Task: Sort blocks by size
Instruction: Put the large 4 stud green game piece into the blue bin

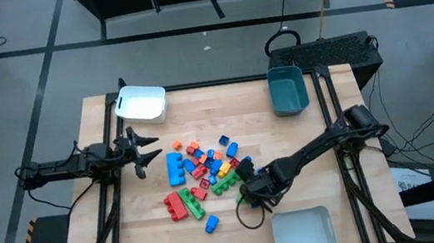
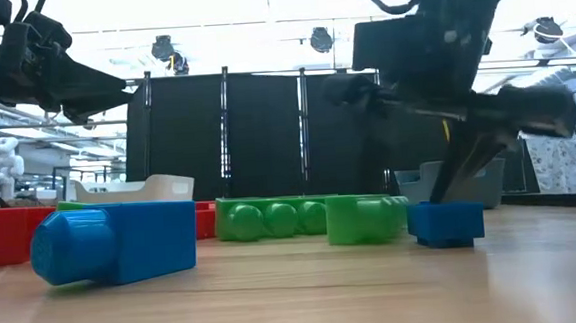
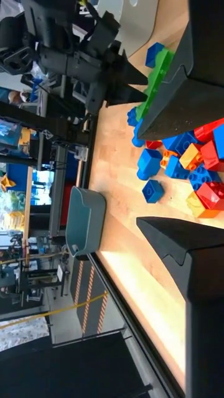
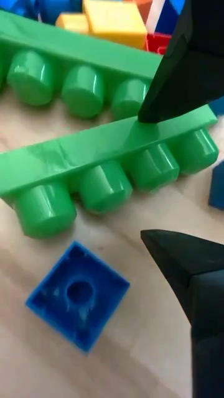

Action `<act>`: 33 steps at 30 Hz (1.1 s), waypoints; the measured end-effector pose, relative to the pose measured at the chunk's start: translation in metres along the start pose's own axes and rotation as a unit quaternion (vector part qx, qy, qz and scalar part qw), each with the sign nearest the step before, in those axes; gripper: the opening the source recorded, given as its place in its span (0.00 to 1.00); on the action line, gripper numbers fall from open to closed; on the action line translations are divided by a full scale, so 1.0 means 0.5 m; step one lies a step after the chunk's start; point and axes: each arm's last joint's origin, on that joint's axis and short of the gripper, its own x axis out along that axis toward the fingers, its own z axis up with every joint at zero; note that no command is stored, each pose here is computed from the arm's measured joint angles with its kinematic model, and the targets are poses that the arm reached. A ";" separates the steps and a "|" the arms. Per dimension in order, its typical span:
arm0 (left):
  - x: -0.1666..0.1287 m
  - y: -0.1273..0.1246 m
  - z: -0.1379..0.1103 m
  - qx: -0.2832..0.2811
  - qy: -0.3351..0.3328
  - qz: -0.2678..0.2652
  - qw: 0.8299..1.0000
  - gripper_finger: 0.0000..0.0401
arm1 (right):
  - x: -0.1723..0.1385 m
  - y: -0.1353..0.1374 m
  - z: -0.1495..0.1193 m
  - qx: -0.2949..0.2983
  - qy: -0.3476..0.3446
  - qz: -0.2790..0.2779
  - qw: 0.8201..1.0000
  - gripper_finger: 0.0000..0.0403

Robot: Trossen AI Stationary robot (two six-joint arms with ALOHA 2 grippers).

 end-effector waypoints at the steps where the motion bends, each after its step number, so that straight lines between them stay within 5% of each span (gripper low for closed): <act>1: 0.000 0.000 0.000 0.000 0.000 0.000 1.000 0.53 | 0.001 0.000 0.000 0.000 0.004 -0.008 1.000 0.69; 15: 0.000 0.000 -0.001 0.001 0.002 0.000 1.000 0.53 | -0.030 -0.027 0.025 -0.026 0.003 -0.048 0.998 0.69; 33: 0.000 0.000 -0.001 0.002 0.002 0.000 1.000 0.53 | -0.009 -0.050 0.003 0.020 -0.009 0.006 1.000 0.69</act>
